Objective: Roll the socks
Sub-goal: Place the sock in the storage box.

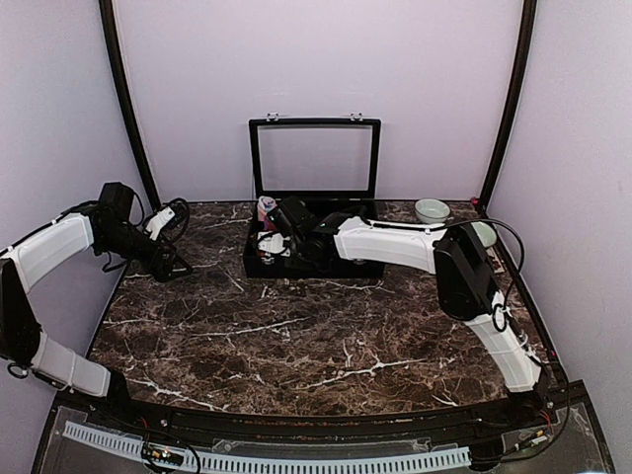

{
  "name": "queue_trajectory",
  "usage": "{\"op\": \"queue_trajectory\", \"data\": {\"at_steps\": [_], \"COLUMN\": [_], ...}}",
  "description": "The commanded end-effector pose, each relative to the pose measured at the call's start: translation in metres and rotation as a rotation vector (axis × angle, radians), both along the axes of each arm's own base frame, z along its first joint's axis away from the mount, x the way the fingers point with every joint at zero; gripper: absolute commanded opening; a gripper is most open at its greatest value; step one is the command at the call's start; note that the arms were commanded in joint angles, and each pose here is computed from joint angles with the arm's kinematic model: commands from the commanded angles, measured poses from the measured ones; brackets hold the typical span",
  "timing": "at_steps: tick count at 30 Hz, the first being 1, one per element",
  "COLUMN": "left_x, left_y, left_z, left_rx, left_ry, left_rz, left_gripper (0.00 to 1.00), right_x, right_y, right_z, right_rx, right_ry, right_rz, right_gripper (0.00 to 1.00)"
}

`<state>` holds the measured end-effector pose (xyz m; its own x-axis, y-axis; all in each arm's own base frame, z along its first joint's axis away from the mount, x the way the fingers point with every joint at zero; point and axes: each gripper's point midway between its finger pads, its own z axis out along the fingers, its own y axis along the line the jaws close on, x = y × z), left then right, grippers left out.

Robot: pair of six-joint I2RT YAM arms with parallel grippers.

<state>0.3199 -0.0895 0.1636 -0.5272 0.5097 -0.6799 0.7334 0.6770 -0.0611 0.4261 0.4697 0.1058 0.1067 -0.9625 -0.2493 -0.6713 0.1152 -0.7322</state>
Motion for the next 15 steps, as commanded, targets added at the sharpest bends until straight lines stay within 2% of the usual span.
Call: {"op": "queue_trajectory", "data": {"at_steps": [1,7,11,12,13,15], "left_x": [-0.003,0.0,0.0,0.0,0.0,0.0], "left_y": [0.002,0.002,0.002,0.002,0.003,0.003], "left_z": [0.003,0.008,0.01,0.01,0.011,0.013], "left_rx": [0.017,0.014,0.013,0.015,0.017,0.023], "left_ry": [-0.032,-0.044,-0.046,-0.048,-0.05,-0.056], "left_rz": [-0.005,-0.004,-0.001,-0.002,-0.001,0.0], "left_gripper": [0.99,0.99,0.99,0.99,0.99,0.99], "right_x": [-0.013,-0.028,-0.033,-0.034,-0.034,-0.033], "right_y": [0.005,-0.01,-0.023,-0.025,-0.028,-0.03], "right_z": [0.016,0.035,0.036,0.037,0.04,0.052], "right_rx": [0.035,0.007,-0.024,-0.022,-0.017,0.025], "right_ry": [0.013,-0.004,0.013,0.013,0.011,0.004], "right_rz": [0.023,0.043,0.018,0.007,-0.002,-0.022], "right_gripper": [0.44,0.56,0.75,0.95,0.99,1.0]}}
